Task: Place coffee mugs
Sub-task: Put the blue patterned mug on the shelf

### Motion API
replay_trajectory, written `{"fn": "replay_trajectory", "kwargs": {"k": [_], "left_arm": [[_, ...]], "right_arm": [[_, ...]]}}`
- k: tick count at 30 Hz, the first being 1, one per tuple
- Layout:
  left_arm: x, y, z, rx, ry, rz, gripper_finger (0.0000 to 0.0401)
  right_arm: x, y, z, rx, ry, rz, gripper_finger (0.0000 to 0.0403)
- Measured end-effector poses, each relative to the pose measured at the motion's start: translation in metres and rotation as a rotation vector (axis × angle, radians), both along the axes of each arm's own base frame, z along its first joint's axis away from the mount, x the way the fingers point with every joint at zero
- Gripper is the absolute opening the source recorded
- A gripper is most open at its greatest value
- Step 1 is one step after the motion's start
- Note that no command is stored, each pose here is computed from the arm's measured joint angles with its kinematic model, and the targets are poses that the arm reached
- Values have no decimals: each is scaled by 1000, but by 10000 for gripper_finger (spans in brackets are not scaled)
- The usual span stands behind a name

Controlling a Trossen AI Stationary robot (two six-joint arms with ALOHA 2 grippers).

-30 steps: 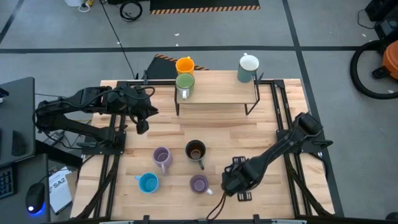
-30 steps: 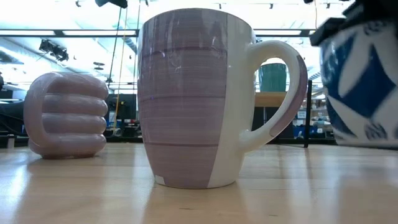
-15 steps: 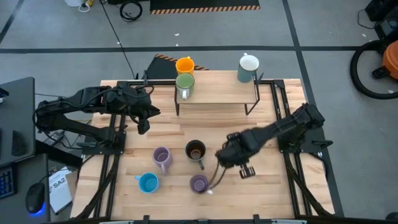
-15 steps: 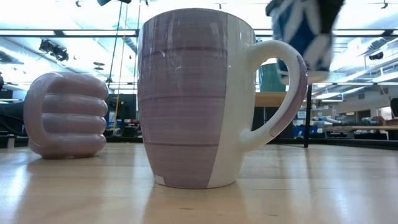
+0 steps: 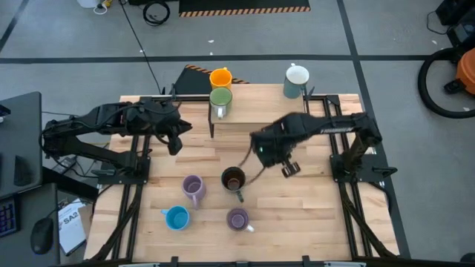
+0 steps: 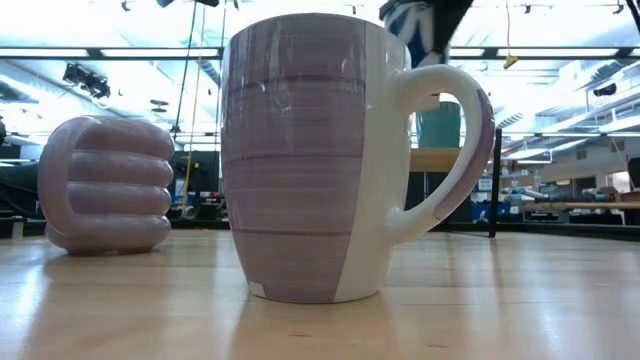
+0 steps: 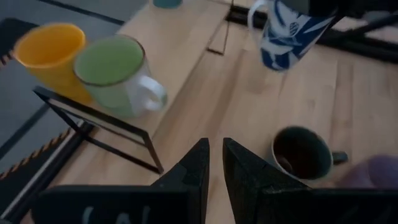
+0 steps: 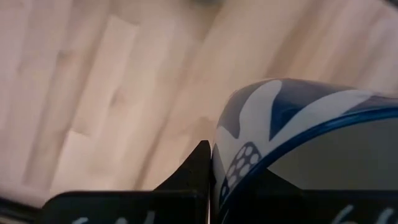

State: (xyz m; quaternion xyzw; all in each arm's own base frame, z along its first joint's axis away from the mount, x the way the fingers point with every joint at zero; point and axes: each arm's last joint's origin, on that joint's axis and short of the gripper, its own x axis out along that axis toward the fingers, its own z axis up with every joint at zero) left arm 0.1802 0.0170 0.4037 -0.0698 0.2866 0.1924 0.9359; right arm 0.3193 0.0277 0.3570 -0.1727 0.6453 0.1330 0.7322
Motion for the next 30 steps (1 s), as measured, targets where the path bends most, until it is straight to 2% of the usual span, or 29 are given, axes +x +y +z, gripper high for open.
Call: {"fn": "replay_trajectory", "kwargs": {"k": [8, 13, 17, 24, 30], "left_arm": [[3, 1, 5, 18, -57, 31, 50], [3, 2, 5, 41, -65, 69, 50], [3, 2, 6, 28, -73, 80, 50], [19, 4, 1, 58, -62, 84, 50], [38, 5, -11, 58, -2, 78, 50]], "right_arm": [[0, -47, 20, -25, -72, 0, 32], [-3, -81, 20, -43, -66, -21, 32], [-7, -111, 18, -43, -67, -84, 32], [-17, -155, 19, -67, -116, -214, 32], [-24, -179, 20, -78, -145, -217, 32]]}}
